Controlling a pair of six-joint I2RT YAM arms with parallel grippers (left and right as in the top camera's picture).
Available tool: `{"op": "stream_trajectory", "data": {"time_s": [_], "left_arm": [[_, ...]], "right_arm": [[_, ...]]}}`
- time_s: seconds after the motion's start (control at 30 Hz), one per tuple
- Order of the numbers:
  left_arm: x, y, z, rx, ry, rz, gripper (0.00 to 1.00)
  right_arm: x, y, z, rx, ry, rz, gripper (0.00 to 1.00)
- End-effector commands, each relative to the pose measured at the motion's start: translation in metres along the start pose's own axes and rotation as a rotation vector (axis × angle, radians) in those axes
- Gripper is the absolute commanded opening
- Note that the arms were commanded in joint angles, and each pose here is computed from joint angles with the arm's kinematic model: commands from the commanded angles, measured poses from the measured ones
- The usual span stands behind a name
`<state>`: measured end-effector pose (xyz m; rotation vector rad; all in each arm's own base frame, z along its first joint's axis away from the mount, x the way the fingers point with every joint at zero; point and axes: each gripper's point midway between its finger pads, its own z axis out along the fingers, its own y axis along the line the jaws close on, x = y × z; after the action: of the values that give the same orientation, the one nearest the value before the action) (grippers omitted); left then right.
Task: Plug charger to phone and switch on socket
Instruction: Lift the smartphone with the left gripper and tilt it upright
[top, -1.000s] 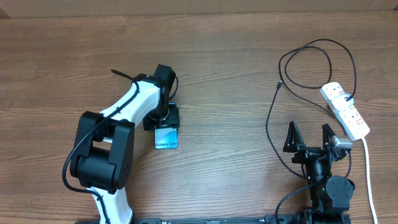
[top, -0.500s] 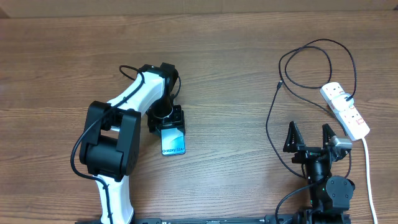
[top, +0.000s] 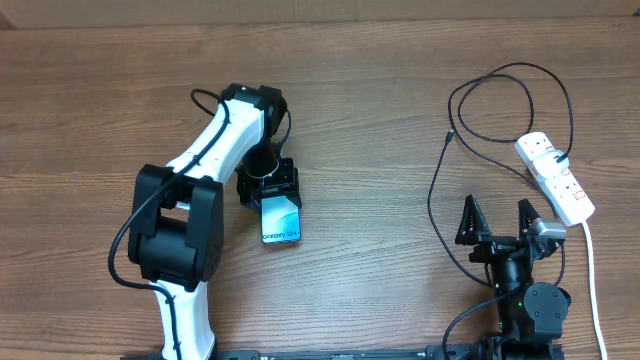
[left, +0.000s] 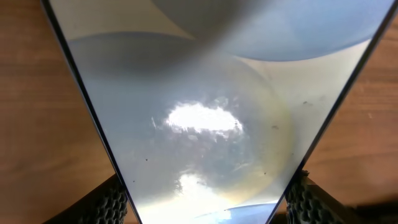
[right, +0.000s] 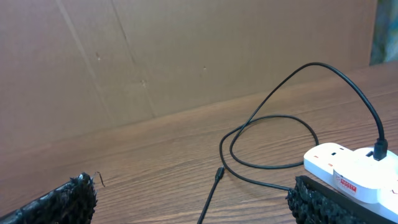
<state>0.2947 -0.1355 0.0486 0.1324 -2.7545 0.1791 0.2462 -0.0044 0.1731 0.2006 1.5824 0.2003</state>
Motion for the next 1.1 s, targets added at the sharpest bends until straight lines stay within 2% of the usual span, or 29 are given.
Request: {"op": "stream_trajectory", "data": {"time_s": [0.0,0.37,0.53,0.73,1.07], "left_arm": [[0.006,-0.021,-0.015,0.079,0.017,0.069,0.44],[0.039,-0.056,-0.059,0.279,0.122,0.135,0.43],[0.051,-0.072,-0.074,0.436,0.181,0.135,0.37],[0.051,-0.087,-0.091,0.598,0.207,0.105,0.42],[0.036,-0.084,-0.123,0.822,0.204,0.024,0.39]], "right_arm": [[0.002,-0.002,0.0,0.008,-0.002,-0.001,1.0],[0.002,-0.002,0.0,0.008,-0.002,-0.001,1.0],[0.002,-0.002,0.0,0.008,-0.002,-0.001,1.0],[0.002,-0.002,0.0,0.008,-0.002,-0.001,1.0],[0.002,-0.002,0.0,0.008,-0.002,-0.001,1.0]]}}
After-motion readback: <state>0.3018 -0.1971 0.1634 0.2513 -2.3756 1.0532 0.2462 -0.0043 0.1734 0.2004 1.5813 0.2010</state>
